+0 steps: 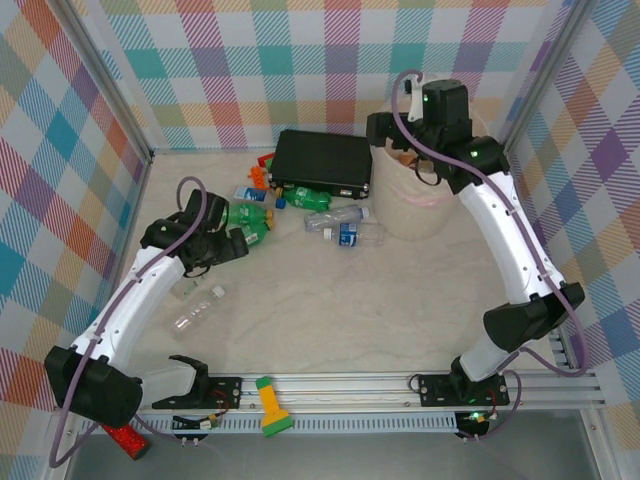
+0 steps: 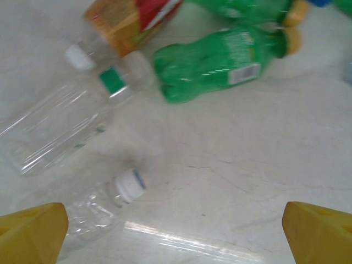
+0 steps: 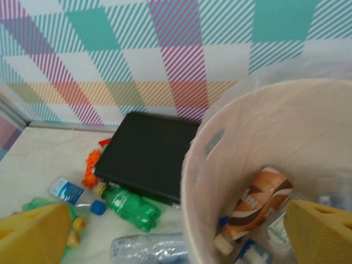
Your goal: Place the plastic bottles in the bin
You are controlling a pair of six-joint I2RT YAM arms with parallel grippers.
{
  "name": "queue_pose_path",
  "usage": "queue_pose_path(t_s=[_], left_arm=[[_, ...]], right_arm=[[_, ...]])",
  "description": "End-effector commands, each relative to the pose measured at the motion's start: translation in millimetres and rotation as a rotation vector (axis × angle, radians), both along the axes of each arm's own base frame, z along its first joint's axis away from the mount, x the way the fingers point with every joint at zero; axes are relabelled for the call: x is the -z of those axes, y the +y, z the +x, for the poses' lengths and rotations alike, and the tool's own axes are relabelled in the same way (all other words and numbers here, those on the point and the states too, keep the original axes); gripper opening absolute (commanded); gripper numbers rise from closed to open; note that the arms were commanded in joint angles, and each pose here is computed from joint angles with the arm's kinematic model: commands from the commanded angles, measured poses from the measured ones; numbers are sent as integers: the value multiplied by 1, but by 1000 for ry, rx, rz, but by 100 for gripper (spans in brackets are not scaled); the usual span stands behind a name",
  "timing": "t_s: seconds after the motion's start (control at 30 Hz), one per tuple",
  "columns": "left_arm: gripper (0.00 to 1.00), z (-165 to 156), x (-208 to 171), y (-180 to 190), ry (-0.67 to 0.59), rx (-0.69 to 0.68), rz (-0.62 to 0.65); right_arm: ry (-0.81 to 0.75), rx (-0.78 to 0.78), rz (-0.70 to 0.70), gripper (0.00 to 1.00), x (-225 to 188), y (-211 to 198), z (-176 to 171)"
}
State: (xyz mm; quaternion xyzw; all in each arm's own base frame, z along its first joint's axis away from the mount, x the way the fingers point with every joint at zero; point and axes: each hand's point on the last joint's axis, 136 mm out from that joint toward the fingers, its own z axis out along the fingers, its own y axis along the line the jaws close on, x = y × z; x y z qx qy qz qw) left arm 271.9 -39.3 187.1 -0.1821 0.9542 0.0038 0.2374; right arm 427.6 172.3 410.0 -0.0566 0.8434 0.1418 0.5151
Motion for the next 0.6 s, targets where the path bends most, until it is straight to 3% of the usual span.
queue_pose_path(t_s=[0.0,0.3,0.57], left_arm=[[100,-15,14,33,64,-155,60],[100,-46,57,93,193,-460,73],[99,-61,100,88,267,-538,-119]], right_arm=[[4,-35,83,99,-10,8,-22],[23,-78,121,99,-4,13,-43],[16,-83,108,99,-4,9,-52]])
